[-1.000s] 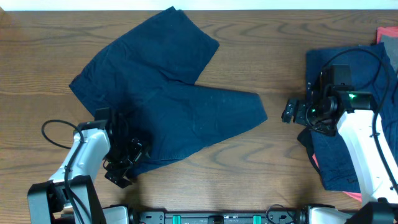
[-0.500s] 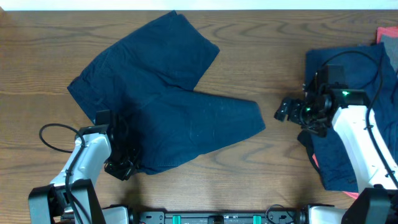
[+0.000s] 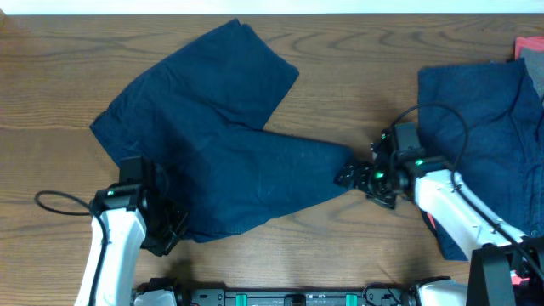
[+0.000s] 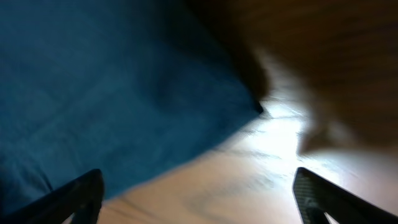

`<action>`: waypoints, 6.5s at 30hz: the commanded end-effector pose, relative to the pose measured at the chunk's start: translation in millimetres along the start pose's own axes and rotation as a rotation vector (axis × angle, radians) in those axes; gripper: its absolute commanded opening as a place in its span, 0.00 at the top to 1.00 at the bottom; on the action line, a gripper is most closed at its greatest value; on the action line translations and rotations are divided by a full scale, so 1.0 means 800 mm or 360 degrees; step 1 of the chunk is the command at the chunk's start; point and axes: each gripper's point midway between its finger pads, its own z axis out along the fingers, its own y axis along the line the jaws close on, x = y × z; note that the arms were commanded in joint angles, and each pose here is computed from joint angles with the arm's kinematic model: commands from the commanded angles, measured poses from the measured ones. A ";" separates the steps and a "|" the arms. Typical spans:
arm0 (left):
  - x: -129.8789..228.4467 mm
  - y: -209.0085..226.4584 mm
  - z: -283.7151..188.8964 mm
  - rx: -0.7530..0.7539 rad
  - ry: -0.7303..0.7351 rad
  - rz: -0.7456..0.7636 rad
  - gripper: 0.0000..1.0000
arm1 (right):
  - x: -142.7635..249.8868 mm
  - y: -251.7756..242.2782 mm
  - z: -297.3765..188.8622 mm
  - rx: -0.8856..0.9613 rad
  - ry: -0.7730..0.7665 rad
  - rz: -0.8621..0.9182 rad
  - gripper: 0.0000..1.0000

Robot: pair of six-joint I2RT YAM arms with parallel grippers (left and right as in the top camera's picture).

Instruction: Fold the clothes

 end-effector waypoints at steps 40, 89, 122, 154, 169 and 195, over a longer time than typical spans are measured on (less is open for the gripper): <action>0.062 -0.063 -0.094 0.0473 0.0013 0.0676 0.94 | -0.109 -0.029 -0.255 0.0250 -0.0809 0.0123 0.99; -0.088 -0.084 -0.066 -0.0134 -0.0701 -0.0050 0.94 | -0.294 0.166 -0.081 -0.0022 -0.1094 -0.0778 0.93; -0.060 -0.071 -0.012 -0.0171 -0.0122 0.0030 0.01 | -0.232 0.137 0.011 0.0028 -0.0623 -0.0822 0.01; -0.104 -0.147 0.037 0.0432 -0.0361 0.0576 0.02 | -0.091 -0.079 0.030 0.0945 -0.0065 -0.0031 0.12; -0.066 -0.102 0.055 0.0258 -0.0114 0.0603 0.06 | -0.147 0.037 -0.080 0.0520 -0.0545 -0.0460 0.11; -0.028 -0.137 -0.094 0.0282 -0.0016 0.0767 0.94 | 0.059 0.163 0.094 -0.0212 0.0420 -0.1340 0.85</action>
